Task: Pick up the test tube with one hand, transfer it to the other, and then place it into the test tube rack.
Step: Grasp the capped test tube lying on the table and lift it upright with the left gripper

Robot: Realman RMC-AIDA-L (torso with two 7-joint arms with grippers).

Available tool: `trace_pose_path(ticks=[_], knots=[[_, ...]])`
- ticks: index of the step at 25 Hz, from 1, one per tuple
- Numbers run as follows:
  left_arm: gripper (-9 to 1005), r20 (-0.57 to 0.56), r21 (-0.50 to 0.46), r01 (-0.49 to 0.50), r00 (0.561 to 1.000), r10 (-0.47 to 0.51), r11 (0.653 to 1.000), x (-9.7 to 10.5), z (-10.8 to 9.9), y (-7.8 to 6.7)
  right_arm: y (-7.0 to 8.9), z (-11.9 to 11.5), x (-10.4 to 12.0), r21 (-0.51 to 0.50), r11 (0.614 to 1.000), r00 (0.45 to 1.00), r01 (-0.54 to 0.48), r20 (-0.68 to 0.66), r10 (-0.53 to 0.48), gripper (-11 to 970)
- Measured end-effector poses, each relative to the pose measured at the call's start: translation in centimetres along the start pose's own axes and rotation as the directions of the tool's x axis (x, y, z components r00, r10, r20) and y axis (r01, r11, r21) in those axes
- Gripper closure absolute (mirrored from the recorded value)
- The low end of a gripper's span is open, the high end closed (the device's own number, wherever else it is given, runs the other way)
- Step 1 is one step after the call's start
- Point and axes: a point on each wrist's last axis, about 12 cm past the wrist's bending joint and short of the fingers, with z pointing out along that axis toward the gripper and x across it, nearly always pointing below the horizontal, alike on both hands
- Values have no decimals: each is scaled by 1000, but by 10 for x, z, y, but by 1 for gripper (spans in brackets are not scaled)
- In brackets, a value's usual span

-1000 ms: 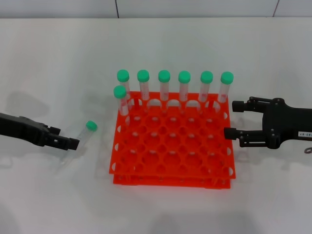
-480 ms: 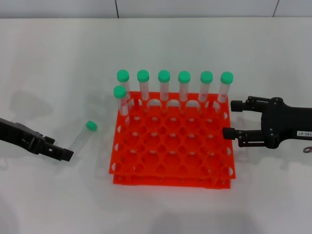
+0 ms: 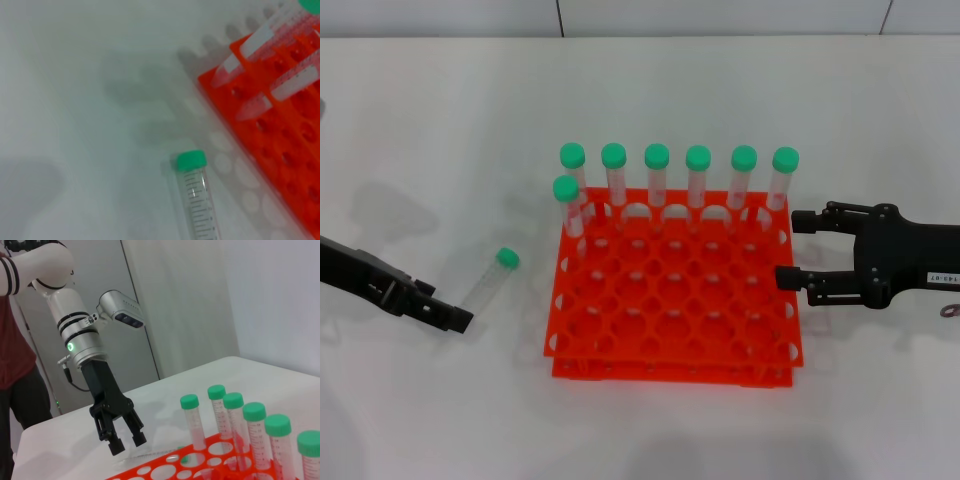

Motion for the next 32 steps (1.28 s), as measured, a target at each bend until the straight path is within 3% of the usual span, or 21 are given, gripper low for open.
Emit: trace_pose_path(ticks=[6, 11, 18, 32], knots=[[135, -27, -7, -5, 1000, 5, 1000, -6, -1, -2, 0, 0, 0, 0, 1000, 1000, -1, 3, 1, 146], [306, -61, -13, -19, 998, 18, 1000, -14, -1, -5, 0, 1, 0, 0, 1000, 1000, -1, 10, 1, 145], [338, -130, -35, -46, 991, 41, 998, -22, 6, -10, 0, 1, 1, 2, 1000, 1000, -2, 9, 2, 146], [402, -138, -44, -51, 990, 44, 998, -23, 9, -10, 0, 1, 2, 0, 1000, 1000, -4, 11, 4, 145]])
